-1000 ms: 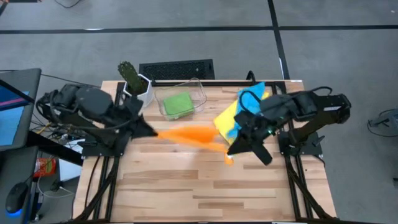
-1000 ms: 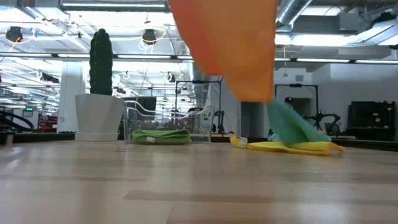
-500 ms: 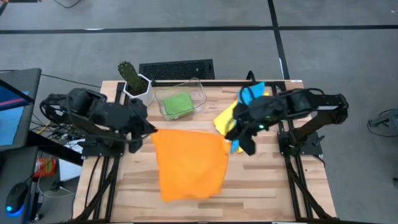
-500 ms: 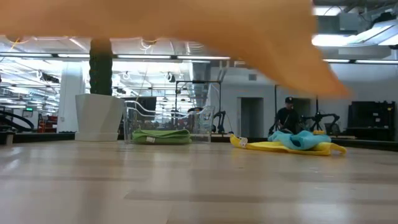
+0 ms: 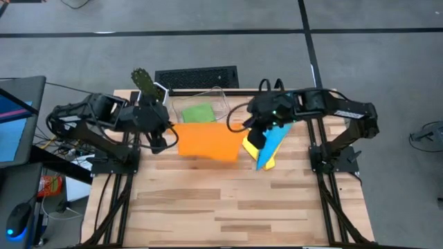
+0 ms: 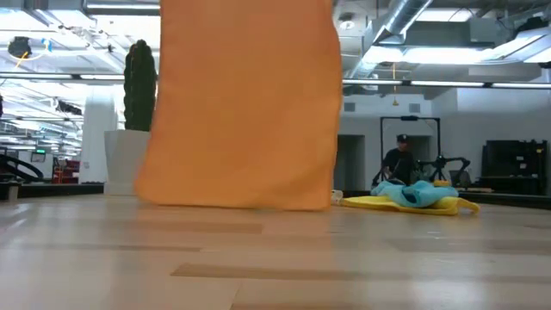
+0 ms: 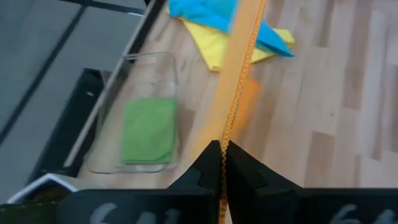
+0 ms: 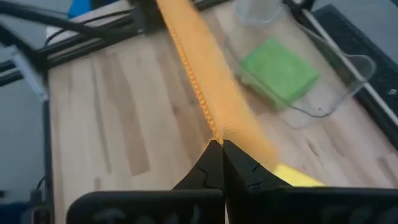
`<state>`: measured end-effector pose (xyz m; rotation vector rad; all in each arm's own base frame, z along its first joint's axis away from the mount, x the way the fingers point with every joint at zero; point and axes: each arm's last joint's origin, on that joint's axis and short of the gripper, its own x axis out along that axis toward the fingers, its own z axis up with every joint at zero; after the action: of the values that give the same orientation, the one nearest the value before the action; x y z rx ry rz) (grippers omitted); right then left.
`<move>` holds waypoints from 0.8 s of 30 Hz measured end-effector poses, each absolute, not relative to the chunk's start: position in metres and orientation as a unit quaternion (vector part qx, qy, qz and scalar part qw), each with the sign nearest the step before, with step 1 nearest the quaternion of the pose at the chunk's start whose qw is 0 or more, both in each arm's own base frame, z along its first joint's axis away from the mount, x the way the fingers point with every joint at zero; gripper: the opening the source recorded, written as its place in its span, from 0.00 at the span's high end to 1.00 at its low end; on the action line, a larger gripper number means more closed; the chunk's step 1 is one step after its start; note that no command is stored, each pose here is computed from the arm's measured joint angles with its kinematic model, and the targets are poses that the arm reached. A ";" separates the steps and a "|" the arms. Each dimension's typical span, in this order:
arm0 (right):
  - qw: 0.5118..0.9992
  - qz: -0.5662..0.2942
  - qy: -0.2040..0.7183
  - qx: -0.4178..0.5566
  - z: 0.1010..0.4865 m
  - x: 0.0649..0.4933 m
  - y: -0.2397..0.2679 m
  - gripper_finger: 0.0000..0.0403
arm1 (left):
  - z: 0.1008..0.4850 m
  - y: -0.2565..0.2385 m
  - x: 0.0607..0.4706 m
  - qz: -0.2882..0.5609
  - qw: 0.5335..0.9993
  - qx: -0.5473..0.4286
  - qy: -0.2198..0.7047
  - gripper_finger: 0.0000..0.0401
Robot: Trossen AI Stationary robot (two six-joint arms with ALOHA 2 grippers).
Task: Fold microfiber towels
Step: Fold the orange microfiber cloth
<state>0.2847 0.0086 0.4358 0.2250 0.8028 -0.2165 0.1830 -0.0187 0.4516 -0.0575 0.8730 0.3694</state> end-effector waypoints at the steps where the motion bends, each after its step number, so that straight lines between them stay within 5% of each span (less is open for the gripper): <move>1: 0.909 -0.098 0.391 0.106 0.436 0.283 0.014 0.97 | 0.451 -0.020 0.183 0.170 0.890 -0.034 0.422 1.00; 8: 0.902 0.002 0.419 0.108 0.429 0.283 0.076 0.97 | 0.449 -0.051 0.182 0.077 0.885 -0.119 0.443 1.00; 14: 0.899 0.051 0.428 0.084 0.426 0.280 0.099 0.97 | 0.440 -0.073 0.194 0.011 0.878 -0.070 0.474 1.00; 24: 0.902 -0.032 0.427 0.051 0.430 0.283 0.028 0.97 | 0.428 -0.020 0.212 0.142 0.840 0.082 0.517 1.00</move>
<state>0.2831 0.0283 0.4297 0.1048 0.8827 -0.0667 0.2121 -0.0204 0.4284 0.1741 1.0931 0.2993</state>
